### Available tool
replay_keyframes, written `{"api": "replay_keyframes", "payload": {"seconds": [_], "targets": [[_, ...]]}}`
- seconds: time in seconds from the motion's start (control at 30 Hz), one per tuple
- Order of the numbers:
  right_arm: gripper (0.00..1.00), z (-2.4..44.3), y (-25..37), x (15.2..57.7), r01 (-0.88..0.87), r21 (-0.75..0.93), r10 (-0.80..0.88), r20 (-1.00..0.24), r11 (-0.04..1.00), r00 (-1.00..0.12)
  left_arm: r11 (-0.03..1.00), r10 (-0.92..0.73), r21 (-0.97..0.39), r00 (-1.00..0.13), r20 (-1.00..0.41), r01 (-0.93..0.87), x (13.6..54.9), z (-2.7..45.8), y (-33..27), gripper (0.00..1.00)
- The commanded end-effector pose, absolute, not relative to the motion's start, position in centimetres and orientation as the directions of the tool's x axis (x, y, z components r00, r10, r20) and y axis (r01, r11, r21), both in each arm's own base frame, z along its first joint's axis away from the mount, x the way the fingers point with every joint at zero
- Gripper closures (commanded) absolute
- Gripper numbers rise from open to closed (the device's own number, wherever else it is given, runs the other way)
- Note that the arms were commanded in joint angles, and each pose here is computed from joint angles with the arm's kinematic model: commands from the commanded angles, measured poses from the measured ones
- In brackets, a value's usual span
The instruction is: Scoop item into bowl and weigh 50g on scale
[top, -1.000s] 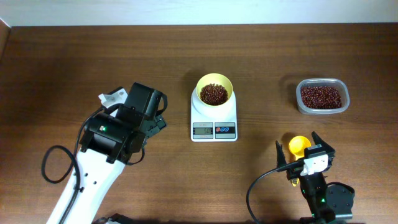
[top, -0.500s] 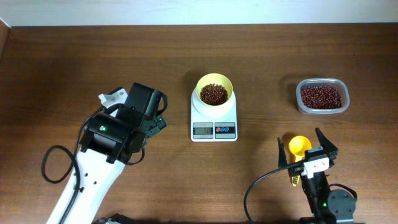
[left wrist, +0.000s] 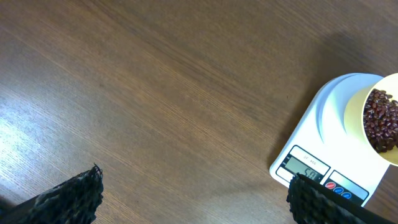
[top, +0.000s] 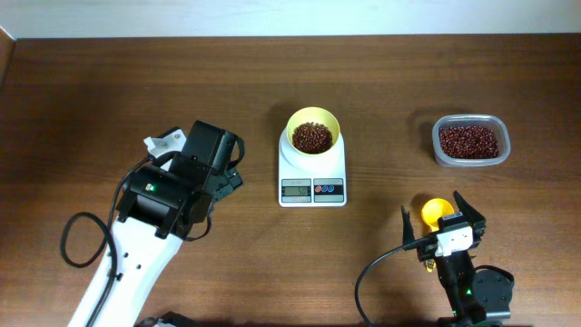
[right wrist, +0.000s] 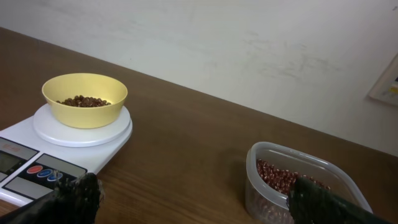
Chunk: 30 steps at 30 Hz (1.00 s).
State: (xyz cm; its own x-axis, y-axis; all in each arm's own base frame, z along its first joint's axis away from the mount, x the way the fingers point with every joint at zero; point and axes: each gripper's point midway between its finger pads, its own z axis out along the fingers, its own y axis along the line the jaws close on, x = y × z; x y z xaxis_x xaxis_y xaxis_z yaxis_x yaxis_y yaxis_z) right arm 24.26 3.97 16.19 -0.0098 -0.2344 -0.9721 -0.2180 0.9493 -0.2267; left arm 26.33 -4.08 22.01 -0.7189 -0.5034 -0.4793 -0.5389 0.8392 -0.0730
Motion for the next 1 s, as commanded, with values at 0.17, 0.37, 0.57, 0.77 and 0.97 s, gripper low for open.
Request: {"api": "replay_keyframes", "payload": {"seconds": [0.17, 0.37, 0.57, 0.77, 0.97], "targets": [[0.01, 15.97, 4.29, 24.18, -0.232, -0.227, -0.235, -0.972, 0.946, -0.007, 0.836, -0.506, -0.077, -0.709, -0.491, -0.543, 26.25, 22.38, -3.78, 0.01], [0.01, 15.97, 4.30, 24.18, -0.233, -0.226, -0.234, -0.972, 0.946, -0.007, 0.836, -0.506, -0.078, -0.708, -0.492, -0.543, 26.27, 22.40, -3.78, 0.01], [0.01, 15.96, 4.30, 24.18, -0.233, -0.226, -0.234, -0.972, 0.946, -0.008, 0.836, -0.506, -0.078, -0.708, -0.492, -0.543, 26.27, 22.40, -3.78, 0.01], [0.01, 15.94, 4.30, 24.17, -0.233, -0.221, -0.229, -0.973, 0.947, -0.010, 0.836, -0.506, -0.077, -0.709, -0.491, -0.543, 26.26, 22.39, -3.78, 0.01], [0.01, 15.98, 4.30, 24.17, -0.233, -0.216, -0.224, -0.975, 0.948, -0.009, 0.836, -0.506, -0.078, -0.709, -0.492, -0.543, 26.26, 22.39, -3.78, 0.01]]}}
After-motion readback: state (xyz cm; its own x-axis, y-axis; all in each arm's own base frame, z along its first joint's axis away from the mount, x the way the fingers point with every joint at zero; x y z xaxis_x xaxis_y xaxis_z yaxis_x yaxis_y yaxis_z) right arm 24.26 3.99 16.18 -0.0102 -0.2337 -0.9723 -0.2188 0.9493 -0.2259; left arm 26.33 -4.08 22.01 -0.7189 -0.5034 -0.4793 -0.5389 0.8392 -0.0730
